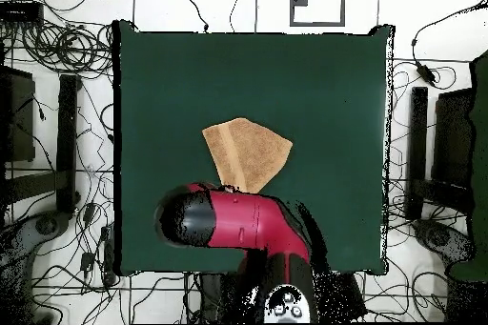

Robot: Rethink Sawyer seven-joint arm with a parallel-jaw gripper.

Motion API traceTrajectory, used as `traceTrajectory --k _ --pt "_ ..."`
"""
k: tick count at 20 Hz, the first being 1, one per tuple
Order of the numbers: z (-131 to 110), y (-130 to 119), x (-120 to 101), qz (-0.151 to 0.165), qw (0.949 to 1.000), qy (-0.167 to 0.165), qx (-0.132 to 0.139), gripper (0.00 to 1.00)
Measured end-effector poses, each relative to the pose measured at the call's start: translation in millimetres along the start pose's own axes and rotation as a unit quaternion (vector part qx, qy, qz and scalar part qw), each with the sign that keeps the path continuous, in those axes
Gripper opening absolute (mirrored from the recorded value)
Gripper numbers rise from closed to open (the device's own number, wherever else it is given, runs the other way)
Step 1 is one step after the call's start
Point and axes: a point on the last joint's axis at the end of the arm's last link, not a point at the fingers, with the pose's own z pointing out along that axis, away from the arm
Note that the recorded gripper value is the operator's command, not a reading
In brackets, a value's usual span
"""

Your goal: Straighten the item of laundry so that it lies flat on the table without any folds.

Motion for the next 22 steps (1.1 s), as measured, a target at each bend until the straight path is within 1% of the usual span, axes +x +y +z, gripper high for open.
traceTrajectory --k 3,7,12,14,18,22 --pt "20 -3 -6 0.001 0.9999 -0.017 0.004 1.00" --pt "55 -10 -12 0.005 0.9990 -0.043 0.009 1.00" --pt "86 -11 -10 0.005 0.9984 -0.056 0.012 1.00" --pt "96 -10 -7 0.004 0.9984 -0.056 0.012 1.00" --pt "107 -12 -4 0.003 0.9984 -0.056 0.013 1.00" --pt "108 -13 -4 0.005 0.9983 -0.057 0.010 1.00"
